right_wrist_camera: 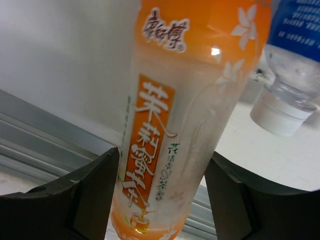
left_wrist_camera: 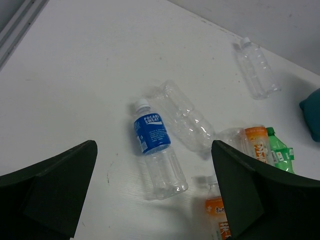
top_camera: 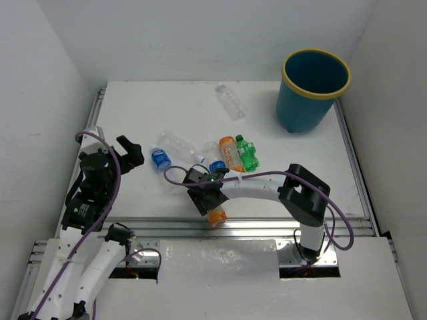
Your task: Put the plastic bottles in the bin
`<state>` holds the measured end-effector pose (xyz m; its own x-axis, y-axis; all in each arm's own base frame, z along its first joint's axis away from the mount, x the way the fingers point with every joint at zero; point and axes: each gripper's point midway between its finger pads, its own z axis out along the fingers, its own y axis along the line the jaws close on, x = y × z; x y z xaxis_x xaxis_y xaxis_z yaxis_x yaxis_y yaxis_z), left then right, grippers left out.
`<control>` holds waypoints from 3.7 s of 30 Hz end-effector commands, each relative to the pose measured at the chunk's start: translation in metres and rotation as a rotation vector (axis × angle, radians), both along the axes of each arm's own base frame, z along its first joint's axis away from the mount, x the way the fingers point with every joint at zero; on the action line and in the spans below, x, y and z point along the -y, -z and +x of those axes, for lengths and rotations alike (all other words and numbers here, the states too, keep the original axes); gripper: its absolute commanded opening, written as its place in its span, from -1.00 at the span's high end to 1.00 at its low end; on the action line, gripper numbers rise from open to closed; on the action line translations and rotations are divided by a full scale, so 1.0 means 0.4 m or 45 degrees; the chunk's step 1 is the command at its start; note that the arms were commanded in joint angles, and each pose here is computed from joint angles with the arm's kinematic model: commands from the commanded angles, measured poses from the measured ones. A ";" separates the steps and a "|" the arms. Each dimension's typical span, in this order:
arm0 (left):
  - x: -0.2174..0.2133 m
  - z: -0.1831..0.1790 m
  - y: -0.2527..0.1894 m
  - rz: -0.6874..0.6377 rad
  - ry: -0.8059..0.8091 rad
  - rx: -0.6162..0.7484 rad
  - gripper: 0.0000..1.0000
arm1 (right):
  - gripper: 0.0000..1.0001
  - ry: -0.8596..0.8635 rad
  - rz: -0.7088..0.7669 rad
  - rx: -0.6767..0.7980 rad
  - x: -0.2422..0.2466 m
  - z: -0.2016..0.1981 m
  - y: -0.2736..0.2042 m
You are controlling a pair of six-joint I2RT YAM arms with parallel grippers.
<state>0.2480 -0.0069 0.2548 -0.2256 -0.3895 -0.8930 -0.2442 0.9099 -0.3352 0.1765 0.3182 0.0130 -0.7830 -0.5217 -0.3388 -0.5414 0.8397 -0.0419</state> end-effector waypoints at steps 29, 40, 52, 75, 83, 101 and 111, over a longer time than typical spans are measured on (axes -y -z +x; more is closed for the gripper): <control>0.015 0.022 -0.009 -0.010 0.039 0.017 -0.92 | 0.75 0.574 0.361 1.400 0.531 0.650 -1.168; 0.034 0.044 0.025 -0.005 0.077 -0.054 -0.92 | 0.76 0.864 0.311 1.551 0.934 1.006 -1.093; 0.022 0.065 0.076 -0.011 0.008 -0.174 -0.93 | -0.98 0.839 0.298 1.460 0.948 1.028 -1.020; 0.127 0.155 0.570 -0.171 -0.374 -0.816 -0.74 | -0.98 0.551 0.748 0.670 0.466 0.408 -0.648; 0.103 0.077 0.600 -0.198 -0.408 -0.829 0.65 | -0.98 0.414 0.880 0.602 0.404 0.358 -0.642; 0.630 -0.080 0.037 -0.506 1.412 0.161 1.00 | -0.98 0.055 1.479 0.232 -0.023 0.274 -0.616; 0.643 -0.079 0.056 -0.525 1.427 0.105 0.88 | -0.98 -0.014 1.559 0.304 -0.022 0.254 -0.681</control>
